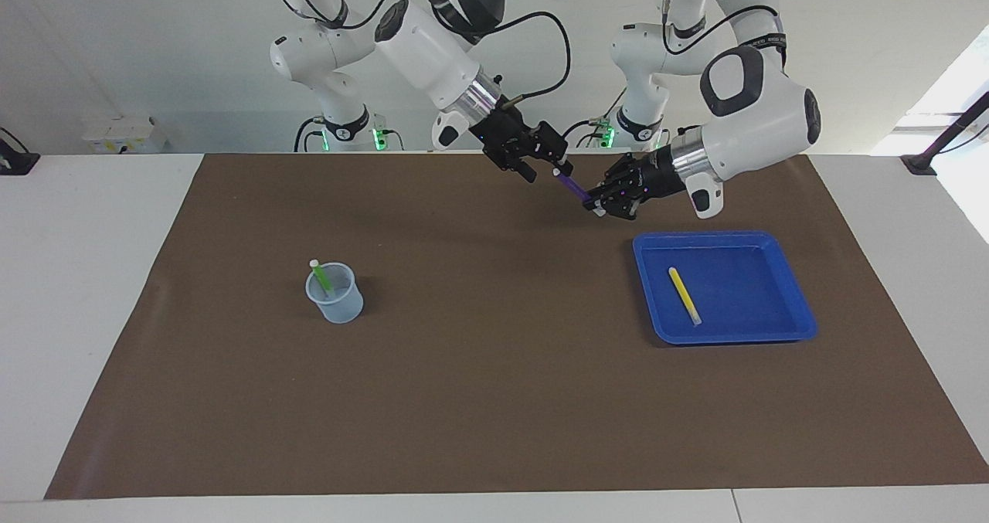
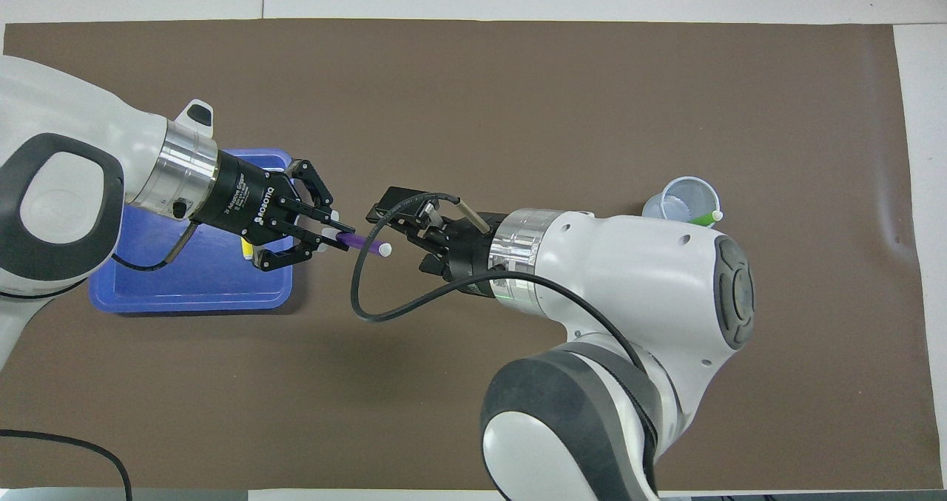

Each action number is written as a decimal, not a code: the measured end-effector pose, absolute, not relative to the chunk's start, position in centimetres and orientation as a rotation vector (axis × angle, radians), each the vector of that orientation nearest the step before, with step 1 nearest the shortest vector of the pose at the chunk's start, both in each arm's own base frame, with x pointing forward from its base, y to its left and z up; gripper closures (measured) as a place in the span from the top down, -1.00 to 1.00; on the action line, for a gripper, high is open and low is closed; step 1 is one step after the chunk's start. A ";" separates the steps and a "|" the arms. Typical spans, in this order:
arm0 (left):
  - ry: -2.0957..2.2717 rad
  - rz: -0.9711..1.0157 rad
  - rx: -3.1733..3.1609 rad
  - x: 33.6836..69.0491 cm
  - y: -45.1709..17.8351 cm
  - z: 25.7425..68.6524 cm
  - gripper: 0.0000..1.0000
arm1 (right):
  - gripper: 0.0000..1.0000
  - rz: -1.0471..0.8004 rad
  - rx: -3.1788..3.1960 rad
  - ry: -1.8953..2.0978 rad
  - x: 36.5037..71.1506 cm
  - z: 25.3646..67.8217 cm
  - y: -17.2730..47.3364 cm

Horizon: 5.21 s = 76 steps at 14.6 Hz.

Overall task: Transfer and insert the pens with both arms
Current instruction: 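Lift the purple pen with the left gripper toward the right gripper, then carry the purple pen into the white cup with the right gripper, then grasp the yellow pen in the tray with the left gripper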

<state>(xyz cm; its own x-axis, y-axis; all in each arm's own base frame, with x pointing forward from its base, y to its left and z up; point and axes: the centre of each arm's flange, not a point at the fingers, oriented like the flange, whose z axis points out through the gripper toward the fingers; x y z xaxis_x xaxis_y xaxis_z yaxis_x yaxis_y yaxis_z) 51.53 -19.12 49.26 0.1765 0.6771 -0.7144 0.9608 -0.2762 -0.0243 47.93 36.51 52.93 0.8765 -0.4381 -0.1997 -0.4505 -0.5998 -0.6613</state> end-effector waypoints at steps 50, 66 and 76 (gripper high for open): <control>1.045 -0.445 2.384 51.0 -15.1 47.9 1.00 | -0.66 -0.057 -2.990 -0.745 58.8 51.5 9.3; -0.006 -0.098 3.090 54.0 -12.4 40.9 1.00 | -0.66 -0.089 -2.997 -0.824 57.3 44.1 6.5; -0.025 -0.019 3.109 57.6 -7.8 32.3 0.96 | -0.66 -0.090 -2.998 -0.831 55.8 40.5 6.7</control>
<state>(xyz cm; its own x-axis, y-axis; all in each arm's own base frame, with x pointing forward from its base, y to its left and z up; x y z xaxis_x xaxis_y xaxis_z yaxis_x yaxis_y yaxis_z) 57.55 -7.84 32.27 0.9998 -0.0163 -0.0121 -0.0159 -0.9993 0.0325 55.84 6.72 40.49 0.8559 0.5133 0.0635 0.5150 -0.8571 -0.0131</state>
